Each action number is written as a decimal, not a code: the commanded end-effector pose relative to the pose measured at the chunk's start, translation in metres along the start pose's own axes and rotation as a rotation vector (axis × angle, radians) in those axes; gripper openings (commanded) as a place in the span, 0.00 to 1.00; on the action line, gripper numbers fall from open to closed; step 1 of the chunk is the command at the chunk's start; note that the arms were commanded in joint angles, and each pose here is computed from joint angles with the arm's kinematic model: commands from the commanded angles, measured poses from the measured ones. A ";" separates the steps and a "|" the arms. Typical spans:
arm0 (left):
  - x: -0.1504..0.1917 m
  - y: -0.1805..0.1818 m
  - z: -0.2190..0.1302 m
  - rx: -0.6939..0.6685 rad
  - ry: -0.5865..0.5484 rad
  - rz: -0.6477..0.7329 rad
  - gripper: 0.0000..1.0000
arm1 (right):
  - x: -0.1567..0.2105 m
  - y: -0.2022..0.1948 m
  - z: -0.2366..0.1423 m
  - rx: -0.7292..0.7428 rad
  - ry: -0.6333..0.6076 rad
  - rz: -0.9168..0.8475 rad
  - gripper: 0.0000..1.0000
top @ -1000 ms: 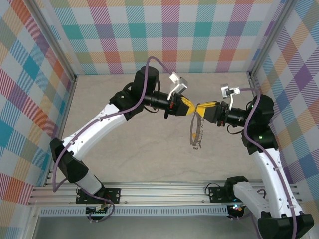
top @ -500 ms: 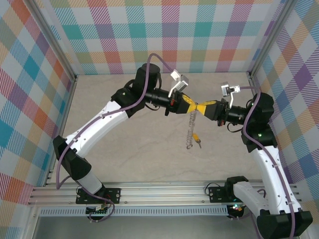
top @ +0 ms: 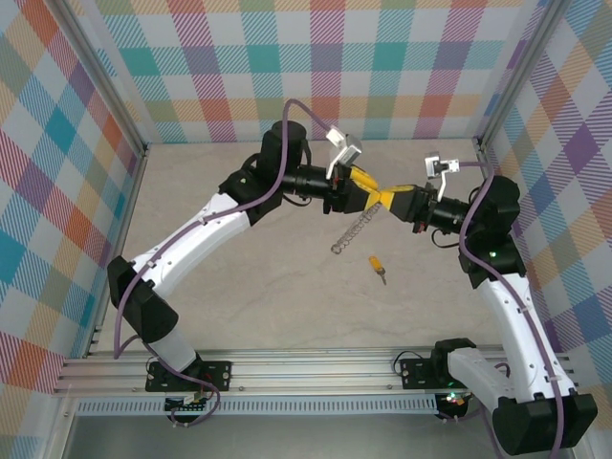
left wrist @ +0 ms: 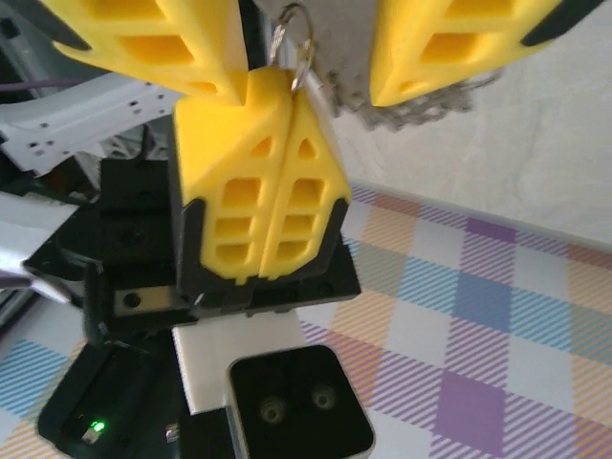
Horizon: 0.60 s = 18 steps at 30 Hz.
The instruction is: Put the keys on the keyring
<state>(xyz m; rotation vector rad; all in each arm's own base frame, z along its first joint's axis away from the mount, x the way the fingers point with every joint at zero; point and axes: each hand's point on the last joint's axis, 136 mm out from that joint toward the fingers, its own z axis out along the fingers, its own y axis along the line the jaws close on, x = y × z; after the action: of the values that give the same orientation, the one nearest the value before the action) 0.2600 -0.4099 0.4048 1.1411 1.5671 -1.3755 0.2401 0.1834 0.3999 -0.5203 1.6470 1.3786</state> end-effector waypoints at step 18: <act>-0.052 0.030 -0.046 -0.083 -0.397 -0.120 0.44 | -0.051 -0.004 0.004 -0.052 -0.255 -0.108 0.00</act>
<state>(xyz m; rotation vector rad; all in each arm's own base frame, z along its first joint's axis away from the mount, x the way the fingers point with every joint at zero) 0.3111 -0.3773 0.4222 0.7127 1.5122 -1.4325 0.2749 0.1789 0.4170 -0.4323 1.4817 1.3713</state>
